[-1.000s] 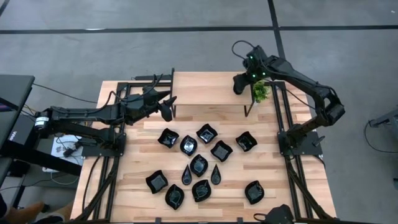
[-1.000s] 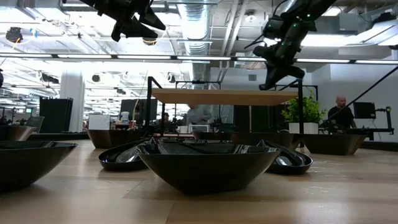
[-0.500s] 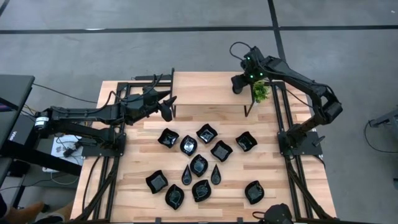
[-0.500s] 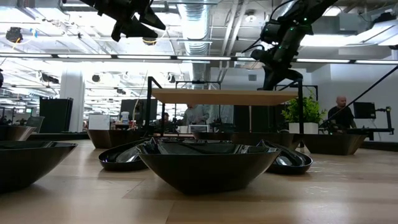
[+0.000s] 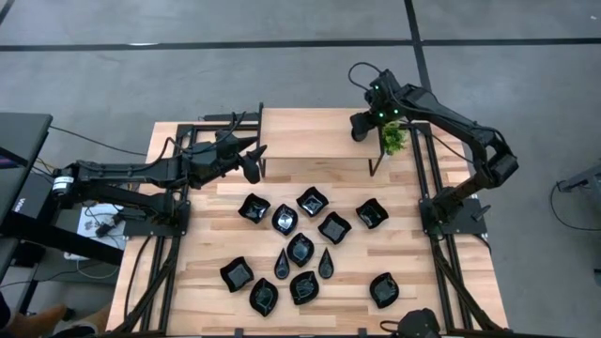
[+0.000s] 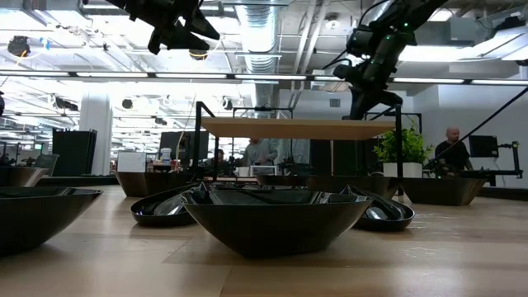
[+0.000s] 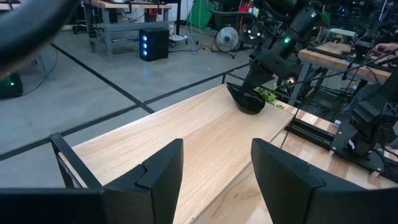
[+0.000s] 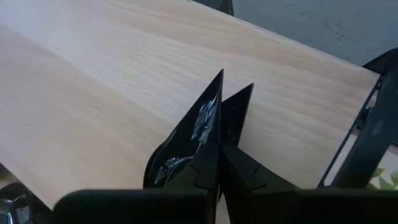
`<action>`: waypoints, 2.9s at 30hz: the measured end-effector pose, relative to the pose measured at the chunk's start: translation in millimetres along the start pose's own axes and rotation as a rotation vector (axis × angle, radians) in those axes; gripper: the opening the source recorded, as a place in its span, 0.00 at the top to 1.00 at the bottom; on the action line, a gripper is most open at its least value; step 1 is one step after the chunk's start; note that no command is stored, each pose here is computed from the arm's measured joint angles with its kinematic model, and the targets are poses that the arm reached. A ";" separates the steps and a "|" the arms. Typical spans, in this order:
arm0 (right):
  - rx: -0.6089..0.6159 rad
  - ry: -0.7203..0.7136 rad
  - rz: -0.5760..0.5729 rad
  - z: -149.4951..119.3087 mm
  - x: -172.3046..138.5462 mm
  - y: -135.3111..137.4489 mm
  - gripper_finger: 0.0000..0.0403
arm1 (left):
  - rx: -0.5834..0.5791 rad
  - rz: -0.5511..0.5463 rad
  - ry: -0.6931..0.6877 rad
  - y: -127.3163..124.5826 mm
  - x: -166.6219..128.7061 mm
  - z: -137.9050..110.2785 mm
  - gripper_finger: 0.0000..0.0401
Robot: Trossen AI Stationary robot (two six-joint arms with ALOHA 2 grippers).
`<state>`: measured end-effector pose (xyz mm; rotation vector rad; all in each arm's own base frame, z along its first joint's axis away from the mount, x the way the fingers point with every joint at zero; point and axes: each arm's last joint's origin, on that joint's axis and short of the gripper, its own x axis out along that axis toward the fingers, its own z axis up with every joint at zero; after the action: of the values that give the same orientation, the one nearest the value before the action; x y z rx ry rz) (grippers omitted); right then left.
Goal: Pick & Place Mini shaped plates
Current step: Stack the left black drop shaped plate on top of the other black drop shaped plates on the shelf
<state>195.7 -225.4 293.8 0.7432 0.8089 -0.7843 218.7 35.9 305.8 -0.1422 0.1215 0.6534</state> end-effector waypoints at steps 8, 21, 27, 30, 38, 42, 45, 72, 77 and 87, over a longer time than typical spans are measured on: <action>0.013 0.001 0.006 0.0 0.0 0.2 0.89 | 0.000 0.000 0.000 0.0 0.1 -0.1 0.52; 0.011 -0.078 0.032 -4.8 -30.7 5.3 0.79 | 0.000 0.000 0.000 0.0 0.1 0.0 0.52; 0.011 -0.054 0.001 -7.4 -30.2 3.8 0.83 | 0.000 0.000 0.000 0.0 0.1 0.0 0.52; 0.005 -0.008 -0.013 -9.6 -24.7 2.3 0.85 | 0.000 0.000 0.000 0.0 0.1 0.0 0.52; -0.011 0.030 -0.017 -9.8 -14.8 3.8 0.93 | 0.000 -0.027 0.005 -1.5 -0.3 -0.3 0.52; -0.018 0.037 -0.019 -10.5 -14.6 3.8 0.96 | 0.000 -0.027 0.004 -1.5 -0.3 -0.1 0.52; -0.016 0.038 -0.020 -10.5 -14.7 3.4 0.97 | 0.000 -0.027 0.004 -1.5 -0.3 -0.1 0.52; -0.055 0.022 -0.034 -11.9 -17.3 8.1 0.98 | -0.001 -0.027 0.003 -1.5 -0.3 0.0 0.52; -0.054 0.061 -0.047 -13.7 -13.6 4.9 0.98 | -0.003 -0.028 -0.001 -1.6 -0.3 0.5 0.52; -0.053 0.036 -0.043 -11.2 -17.7 4.3 0.98 | -0.004 -0.028 -0.002 -1.6 -0.3 0.6 0.52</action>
<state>187.4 -208.7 304.4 0.6967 0.8769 -0.7868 219.4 34.5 306.6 -0.1469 0.1159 0.6257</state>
